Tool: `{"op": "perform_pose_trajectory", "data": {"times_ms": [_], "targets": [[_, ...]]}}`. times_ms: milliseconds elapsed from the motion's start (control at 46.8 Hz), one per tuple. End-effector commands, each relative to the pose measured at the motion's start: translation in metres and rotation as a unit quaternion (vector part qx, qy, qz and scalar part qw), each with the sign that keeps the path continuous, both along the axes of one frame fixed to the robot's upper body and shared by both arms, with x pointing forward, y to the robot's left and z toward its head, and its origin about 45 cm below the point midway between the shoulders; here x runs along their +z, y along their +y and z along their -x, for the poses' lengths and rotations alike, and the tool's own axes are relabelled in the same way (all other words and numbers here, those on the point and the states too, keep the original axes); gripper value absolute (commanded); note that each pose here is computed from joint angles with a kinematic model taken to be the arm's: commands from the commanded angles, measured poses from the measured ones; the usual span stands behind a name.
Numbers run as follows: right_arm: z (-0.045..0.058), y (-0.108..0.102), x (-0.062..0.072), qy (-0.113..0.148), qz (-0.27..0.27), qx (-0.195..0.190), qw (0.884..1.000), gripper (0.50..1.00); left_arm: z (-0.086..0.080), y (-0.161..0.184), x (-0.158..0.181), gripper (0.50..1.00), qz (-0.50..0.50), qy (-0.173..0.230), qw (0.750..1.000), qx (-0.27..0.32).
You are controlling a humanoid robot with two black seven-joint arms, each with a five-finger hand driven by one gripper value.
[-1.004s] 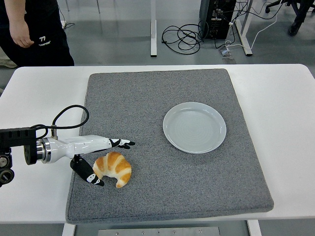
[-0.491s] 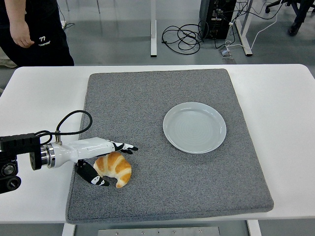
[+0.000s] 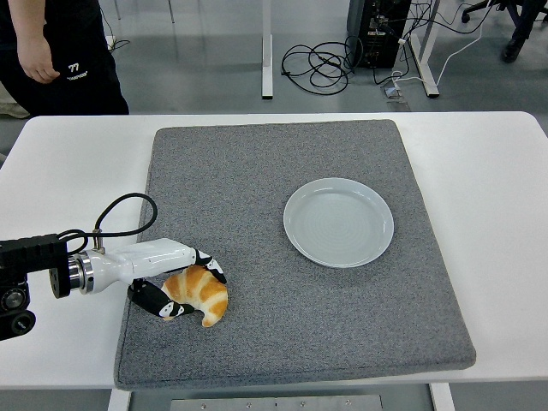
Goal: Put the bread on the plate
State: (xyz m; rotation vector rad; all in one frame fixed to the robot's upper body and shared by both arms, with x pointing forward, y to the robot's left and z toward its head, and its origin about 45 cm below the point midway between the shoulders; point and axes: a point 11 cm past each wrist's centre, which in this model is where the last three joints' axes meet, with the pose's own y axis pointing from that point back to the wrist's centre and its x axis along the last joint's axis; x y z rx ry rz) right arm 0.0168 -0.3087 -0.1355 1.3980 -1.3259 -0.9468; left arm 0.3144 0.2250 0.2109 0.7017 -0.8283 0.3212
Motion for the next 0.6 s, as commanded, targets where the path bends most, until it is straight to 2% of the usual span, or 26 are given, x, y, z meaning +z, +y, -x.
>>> {"op": "perform_pose_trajectory", "data": {"times_ms": [0,128,299,577], "targets": [[0.000,0.000,0.000,0.000,-0.001,0.000,1.000,1.000,-0.005,0.001,0.008,0.539,0.003,-0.012,1.000,0.004],[-0.001,0.001,0.000,0.000,-0.001,0.000,1.000,1.000,-0.019,0.000,0.029,0.508,0.019,-0.041,0.999,0.011],[-0.001,0.001,0.000,0.000,-0.001,0.000,1.000,1.000,-0.033,-0.001,0.056,0.500,0.030,-0.074,0.997,0.013],[-0.001,0.001,0.000,0.001,0.000,0.000,1.000,1.000,-0.041,0.014,0.065,0.500,0.020,-0.086,0.995,0.036]]}}
